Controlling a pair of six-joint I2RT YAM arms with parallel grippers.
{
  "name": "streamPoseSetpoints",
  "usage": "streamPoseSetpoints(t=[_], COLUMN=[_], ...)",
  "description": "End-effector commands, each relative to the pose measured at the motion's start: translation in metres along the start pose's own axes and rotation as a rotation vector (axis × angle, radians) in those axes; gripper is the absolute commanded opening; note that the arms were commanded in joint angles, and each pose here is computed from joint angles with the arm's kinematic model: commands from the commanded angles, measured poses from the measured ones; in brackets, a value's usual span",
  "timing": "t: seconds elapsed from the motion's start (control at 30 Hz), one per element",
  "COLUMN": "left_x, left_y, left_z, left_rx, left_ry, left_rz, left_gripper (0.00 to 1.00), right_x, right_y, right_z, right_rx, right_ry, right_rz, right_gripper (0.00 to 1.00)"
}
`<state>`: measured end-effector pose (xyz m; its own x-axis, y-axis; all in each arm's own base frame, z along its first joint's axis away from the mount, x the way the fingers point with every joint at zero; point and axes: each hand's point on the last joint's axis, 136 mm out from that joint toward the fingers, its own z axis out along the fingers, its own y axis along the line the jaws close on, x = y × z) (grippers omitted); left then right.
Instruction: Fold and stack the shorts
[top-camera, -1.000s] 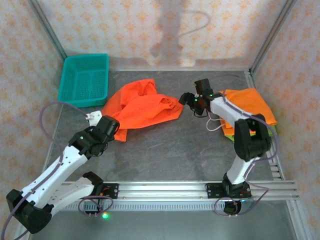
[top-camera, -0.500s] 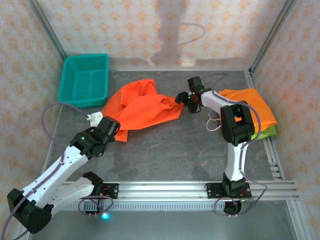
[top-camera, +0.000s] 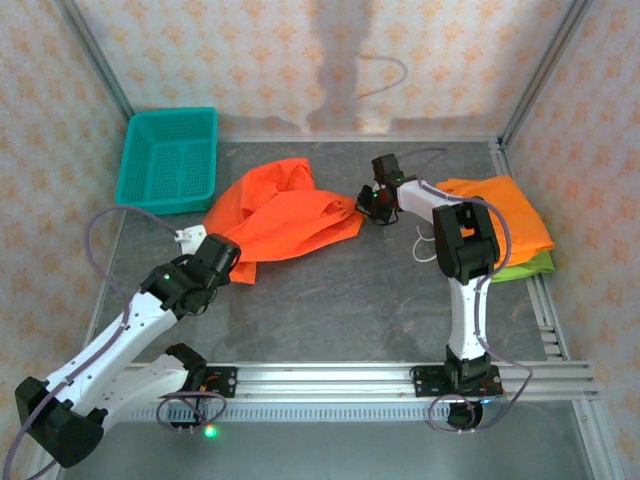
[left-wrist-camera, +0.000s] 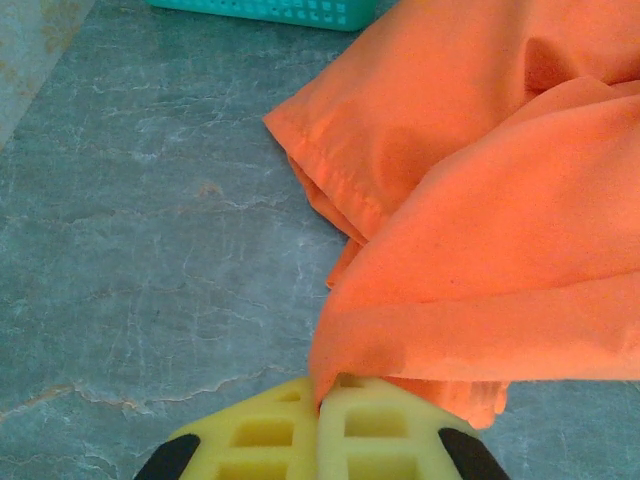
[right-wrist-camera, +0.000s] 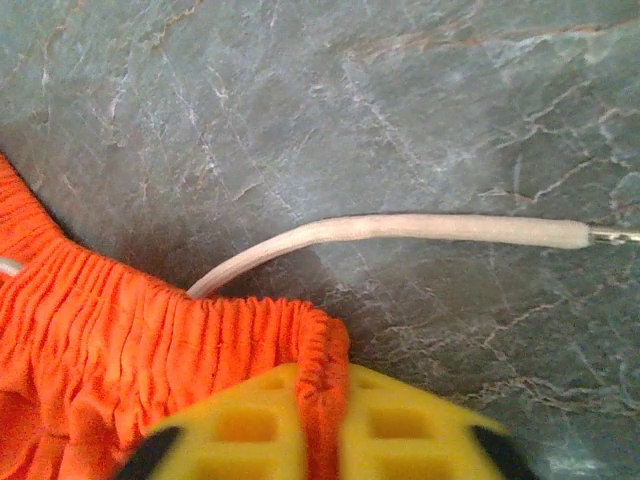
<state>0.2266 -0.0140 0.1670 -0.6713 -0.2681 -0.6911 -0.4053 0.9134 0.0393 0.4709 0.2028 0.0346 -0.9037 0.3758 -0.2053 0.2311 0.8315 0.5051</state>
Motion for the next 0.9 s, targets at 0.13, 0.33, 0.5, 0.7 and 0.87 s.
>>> streamPoseSetpoints(t=[0.13,0.33,0.5,0.7,0.87], left_x=[-0.029,-0.086,-0.148,-0.212,-0.238], left_y=[0.005,0.011,0.021,0.019,0.003], left_z=[-0.018,-0.057,-0.102,-0.160,-0.198], left_rx=[0.009,0.009,0.001,0.057,0.215], left_ry=[-0.091,-0.218,-0.341,-0.472,-0.543], left_rz=[-0.021,-0.008,-0.010,-0.004,0.012], left_gripper=[0.00,0.00,0.00,0.00,0.00], right_x=[-0.040,-0.065,-0.059,-0.046,-0.029], right_y=[0.028,0.064,0.097,0.120,0.127], right_z=[-0.078,-0.212,-0.319,-0.402,-0.437], right_rx=[-0.115,-0.273,-0.356,-0.420,-0.476], right_ry=[-0.170,-0.418,-0.601,-0.730,-0.768], right_rz=[0.013,-0.030,-0.152,-0.223,-0.235], right_gripper=[0.00,0.00,0.00,0.00,0.00])
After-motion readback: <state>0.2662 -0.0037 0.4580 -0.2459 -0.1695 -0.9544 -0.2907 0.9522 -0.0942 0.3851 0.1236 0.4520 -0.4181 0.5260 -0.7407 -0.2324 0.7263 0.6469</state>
